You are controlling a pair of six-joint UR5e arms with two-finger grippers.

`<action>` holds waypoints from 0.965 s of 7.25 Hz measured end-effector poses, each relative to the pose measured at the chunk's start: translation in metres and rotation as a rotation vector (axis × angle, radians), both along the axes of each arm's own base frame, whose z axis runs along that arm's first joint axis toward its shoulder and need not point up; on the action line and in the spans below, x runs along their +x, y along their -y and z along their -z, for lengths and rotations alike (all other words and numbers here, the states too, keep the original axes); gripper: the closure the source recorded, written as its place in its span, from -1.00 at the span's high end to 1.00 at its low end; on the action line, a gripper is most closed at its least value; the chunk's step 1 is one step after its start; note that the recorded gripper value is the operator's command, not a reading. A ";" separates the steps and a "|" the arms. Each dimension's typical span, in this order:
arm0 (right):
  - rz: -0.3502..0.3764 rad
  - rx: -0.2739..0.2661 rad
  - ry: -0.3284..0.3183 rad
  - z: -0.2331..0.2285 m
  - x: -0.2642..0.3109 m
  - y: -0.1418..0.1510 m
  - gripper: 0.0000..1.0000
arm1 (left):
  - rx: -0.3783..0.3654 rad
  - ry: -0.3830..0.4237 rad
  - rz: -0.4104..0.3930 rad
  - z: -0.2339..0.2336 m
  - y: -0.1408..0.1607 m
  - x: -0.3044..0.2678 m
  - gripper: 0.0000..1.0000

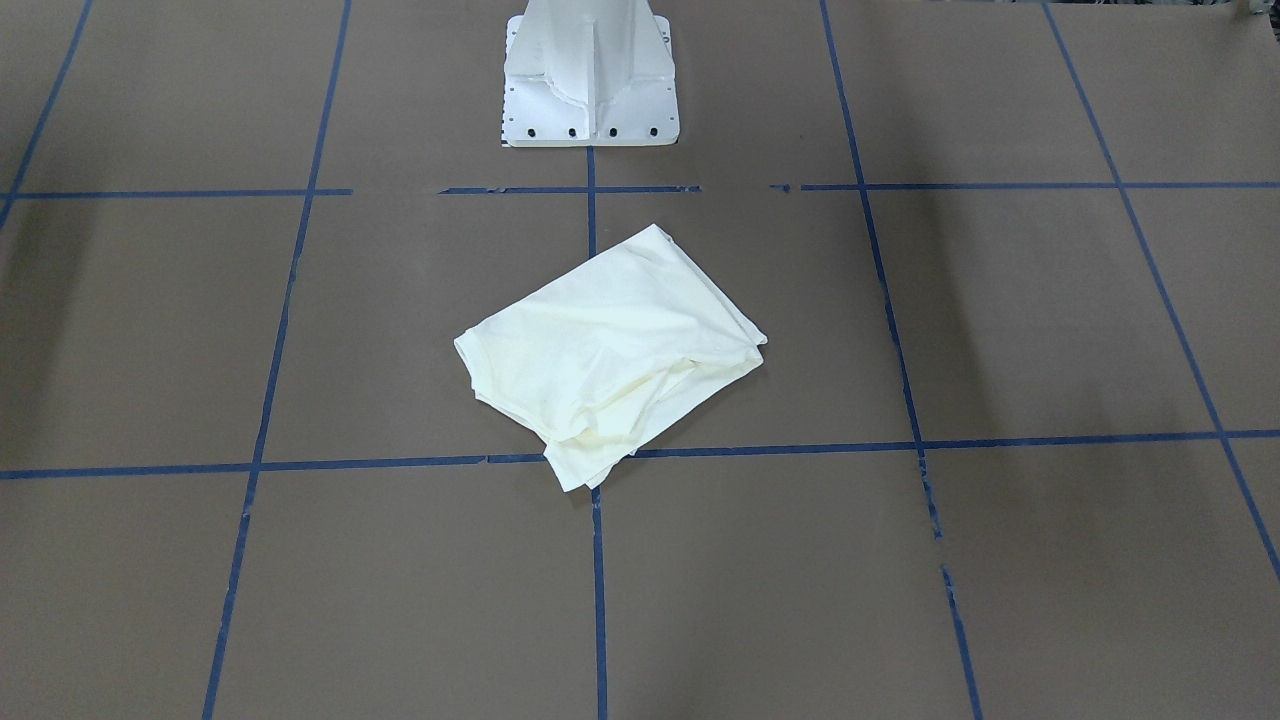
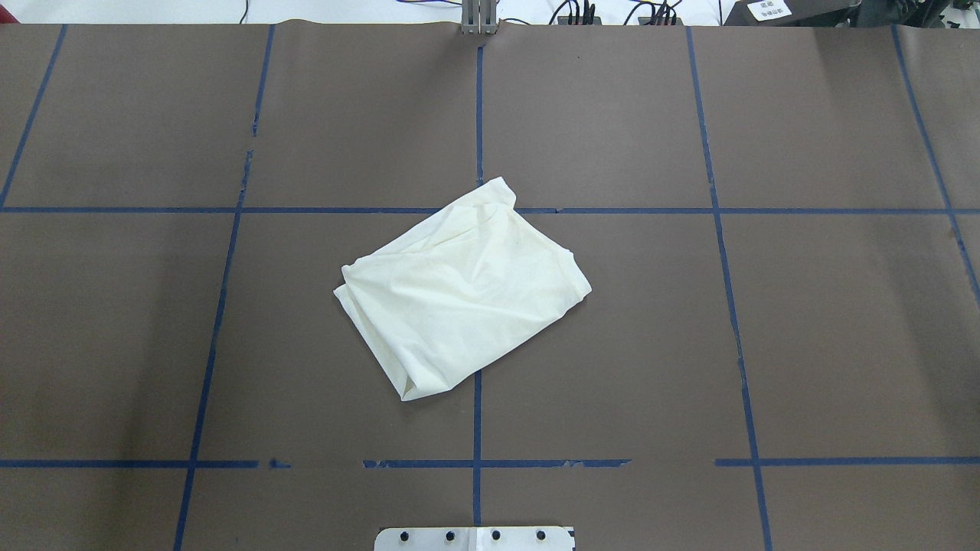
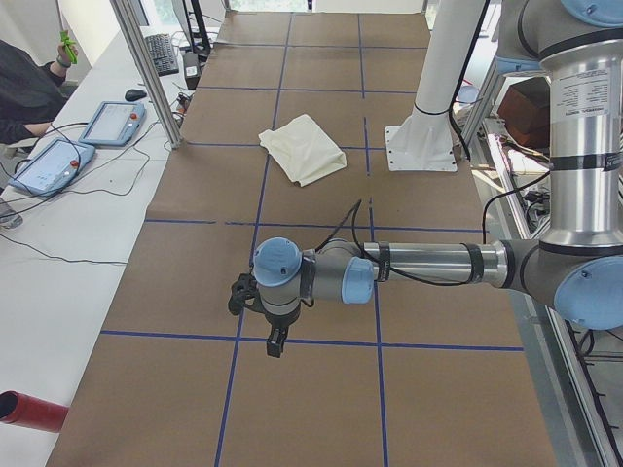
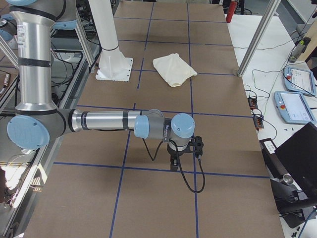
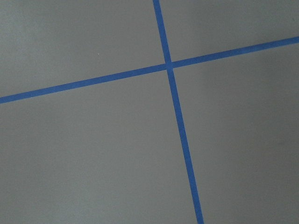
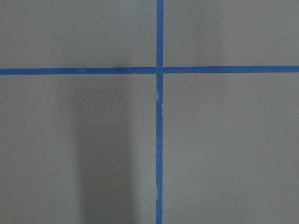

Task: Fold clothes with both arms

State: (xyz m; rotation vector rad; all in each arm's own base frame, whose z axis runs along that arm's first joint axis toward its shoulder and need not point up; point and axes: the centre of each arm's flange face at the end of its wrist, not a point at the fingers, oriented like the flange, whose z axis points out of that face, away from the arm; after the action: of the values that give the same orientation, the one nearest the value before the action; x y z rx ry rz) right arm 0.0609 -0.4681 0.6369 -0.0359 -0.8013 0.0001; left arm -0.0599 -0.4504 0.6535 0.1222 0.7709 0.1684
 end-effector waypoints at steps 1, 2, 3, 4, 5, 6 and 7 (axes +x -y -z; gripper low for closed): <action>0.000 0.003 0.000 0.001 0.000 0.000 1.00 | 0.002 0.000 0.002 0.002 0.000 0.000 1.00; 0.000 0.005 -0.001 0.002 0.000 0.001 1.00 | 0.002 -0.001 0.005 0.003 0.001 0.000 1.00; -0.001 0.006 -0.001 0.003 0.000 0.002 1.00 | -0.017 -0.004 0.030 0.006 0.003 0.000 1.00; -0.001 0.007 -0.001 0.004 0.000 0.002 1.00 | -0.064 -0.010 0.089 0.011 0.005 0.000 1.00; -0.001 0.008 -0.001 0.004 0.000 0.003 1.00 | -0.106 -0.015 0.143 0.017 0.005 0.000 1.00; -0.001 0.008 -0.001 0.004 0.000 0.004 1.00 | -0.127 -0.018 0.170 0.020 0.005 0.000 1.00; -0.001 0.008 -0.001 0.004 0.000 0.004 1.00 | -0.137 -0.019 0.181 0.020 0.004 0.000 1.00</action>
State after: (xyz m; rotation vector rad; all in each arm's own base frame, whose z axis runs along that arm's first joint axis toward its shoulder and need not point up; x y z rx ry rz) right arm 0.0610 -0.4725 0.6329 -0.0281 -0.8007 -0.0021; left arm -0.0601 -0.4548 0.6333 0.0634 0.7836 -0.0569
